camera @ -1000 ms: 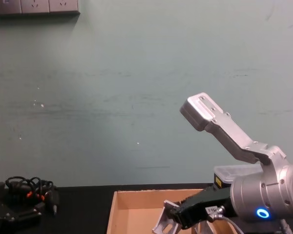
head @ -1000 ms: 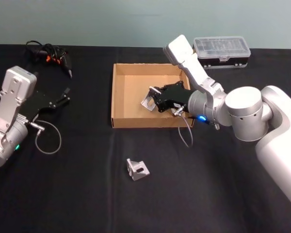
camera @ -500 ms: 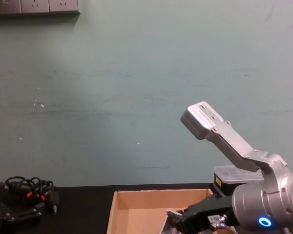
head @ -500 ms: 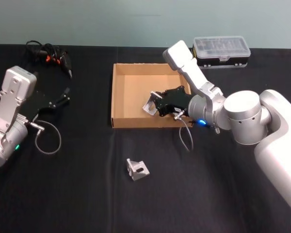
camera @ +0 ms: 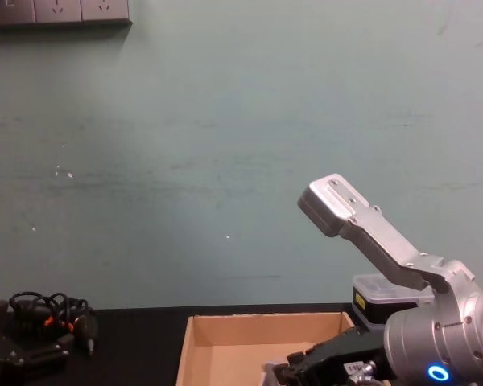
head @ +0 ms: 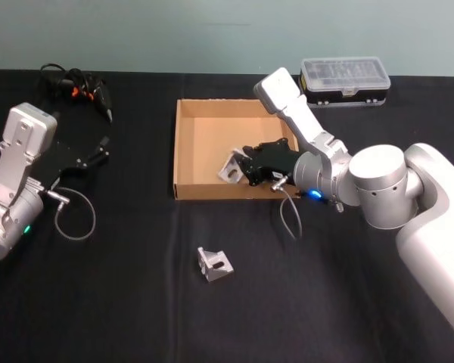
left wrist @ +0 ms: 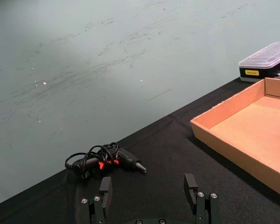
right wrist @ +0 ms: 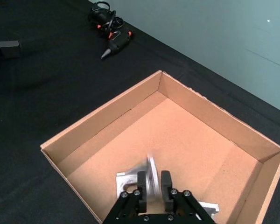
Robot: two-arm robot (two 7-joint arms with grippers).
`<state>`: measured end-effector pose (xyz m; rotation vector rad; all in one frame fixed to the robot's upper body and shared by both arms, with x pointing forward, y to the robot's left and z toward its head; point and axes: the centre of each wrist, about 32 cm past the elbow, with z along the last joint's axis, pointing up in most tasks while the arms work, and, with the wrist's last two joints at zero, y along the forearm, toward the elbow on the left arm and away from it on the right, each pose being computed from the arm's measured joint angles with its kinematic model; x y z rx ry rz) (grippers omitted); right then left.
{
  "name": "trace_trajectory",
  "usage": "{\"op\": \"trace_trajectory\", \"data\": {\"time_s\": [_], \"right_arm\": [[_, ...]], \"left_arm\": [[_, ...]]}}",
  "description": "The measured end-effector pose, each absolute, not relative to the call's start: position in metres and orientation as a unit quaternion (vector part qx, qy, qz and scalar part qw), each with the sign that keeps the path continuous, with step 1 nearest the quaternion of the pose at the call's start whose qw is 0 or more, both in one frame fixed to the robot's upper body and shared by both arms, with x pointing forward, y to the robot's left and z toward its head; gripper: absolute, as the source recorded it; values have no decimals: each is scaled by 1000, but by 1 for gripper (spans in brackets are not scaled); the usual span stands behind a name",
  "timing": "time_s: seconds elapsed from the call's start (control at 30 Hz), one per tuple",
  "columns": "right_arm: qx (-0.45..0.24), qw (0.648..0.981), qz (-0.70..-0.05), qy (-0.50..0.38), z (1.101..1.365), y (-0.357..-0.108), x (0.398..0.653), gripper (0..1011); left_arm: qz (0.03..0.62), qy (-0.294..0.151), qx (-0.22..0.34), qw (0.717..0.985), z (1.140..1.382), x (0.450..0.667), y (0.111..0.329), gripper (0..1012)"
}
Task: Use one hand to pick up the angle iron from the table and place it into the box.
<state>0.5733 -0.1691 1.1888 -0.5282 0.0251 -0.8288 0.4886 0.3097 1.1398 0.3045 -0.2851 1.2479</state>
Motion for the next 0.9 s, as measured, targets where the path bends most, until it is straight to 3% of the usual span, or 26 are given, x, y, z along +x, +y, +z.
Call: {"op": "trace_trajectory", "data": {"time_s": [0.6,0.9], "right_arm": [[-234,884,-405,4,1195,-173,567,713],[-199,889,-412,-19,1210,-194,547,974]], "left_arm": [[580,-132,142,791,1140,489,310,1011],[580,-132,141,791,1140,489,310,1011]]}}
